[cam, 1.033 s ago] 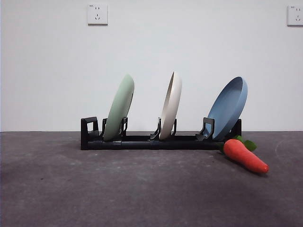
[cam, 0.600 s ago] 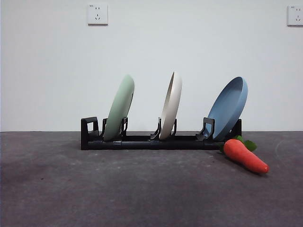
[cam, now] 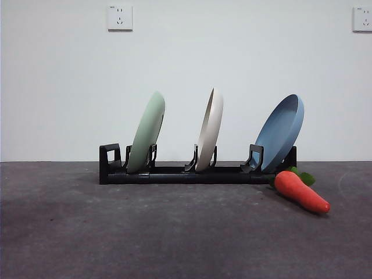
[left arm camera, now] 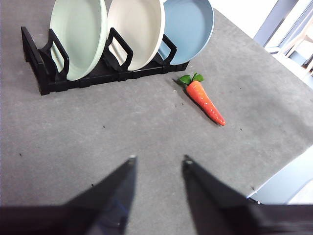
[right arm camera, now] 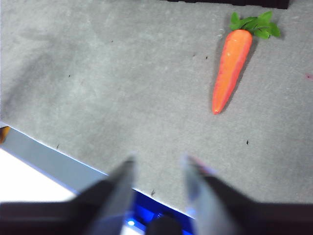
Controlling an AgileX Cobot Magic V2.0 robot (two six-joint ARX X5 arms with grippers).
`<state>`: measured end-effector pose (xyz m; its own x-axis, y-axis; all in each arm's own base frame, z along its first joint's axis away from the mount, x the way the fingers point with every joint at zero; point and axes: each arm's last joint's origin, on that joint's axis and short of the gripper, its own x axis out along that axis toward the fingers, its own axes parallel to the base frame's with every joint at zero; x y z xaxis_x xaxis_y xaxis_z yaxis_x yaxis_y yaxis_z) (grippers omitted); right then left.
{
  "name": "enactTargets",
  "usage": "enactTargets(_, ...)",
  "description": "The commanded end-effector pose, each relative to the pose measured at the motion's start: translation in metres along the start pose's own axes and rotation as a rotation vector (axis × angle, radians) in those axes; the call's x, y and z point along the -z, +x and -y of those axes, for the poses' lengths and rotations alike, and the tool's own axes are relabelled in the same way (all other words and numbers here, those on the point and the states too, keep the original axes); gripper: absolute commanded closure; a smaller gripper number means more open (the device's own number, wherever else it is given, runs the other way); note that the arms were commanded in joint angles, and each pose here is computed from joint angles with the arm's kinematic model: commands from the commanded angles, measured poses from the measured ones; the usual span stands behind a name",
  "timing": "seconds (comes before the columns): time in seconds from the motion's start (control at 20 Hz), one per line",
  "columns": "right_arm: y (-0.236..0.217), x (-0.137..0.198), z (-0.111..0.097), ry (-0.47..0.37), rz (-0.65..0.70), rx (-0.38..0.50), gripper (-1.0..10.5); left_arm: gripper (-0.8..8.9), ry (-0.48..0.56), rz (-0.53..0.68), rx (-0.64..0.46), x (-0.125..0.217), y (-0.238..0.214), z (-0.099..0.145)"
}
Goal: Take the green plate from the plate rack,put the plate on the table,take the carrot from the table,put the carrot in the plate
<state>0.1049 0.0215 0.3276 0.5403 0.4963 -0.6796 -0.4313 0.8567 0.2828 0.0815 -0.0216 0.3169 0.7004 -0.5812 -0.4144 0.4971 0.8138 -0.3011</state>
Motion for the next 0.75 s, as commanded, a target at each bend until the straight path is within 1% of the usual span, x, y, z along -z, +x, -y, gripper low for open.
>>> enactTargets(0.05, 0.0, 0.0, -0.001, 0.003, 0.003, -0.003, 2.9, 2.01, -0.001, 0.016, 0.0, -0.003, -0.001, 0.001)
enactTargets(0.2, 0.0, 0.0, 0.0, 0.005, 0.003, -0.003, 2.9, 2.01, 0.015, 0.043, 0.006, -0.013, 0.002, 0.0)
enactTargets(0.4, 0.0, -0.001, 0.0, 0.007, 0.001, -0.003, 2.9, 2.02, 0.048, 0.073, 0.024, -0.039, 0.012, -0.003)
enactTargets(0.55, 0.001, -0.001, 0.0, 0.008, -0.001, -0.004, 2.9, 2.03, 0.091, 0.097, 0.062, -0.065, 0.034, -0.007)
enactTargets(0.65, 0.0, -0.001, 0.0, 0.008, 0.0, -0.003, 2.9, 2.03, 0.114, 0.105, 0.09, -0.084, 0.057, -0.01)
enactTargets(0.75, 0.0, -0.001, 0.0, 0.009, -0.001, -0.004, 2.9, 2.08, 0.135, 0.111, 0.072, -0.1, 0.085, -0.014)
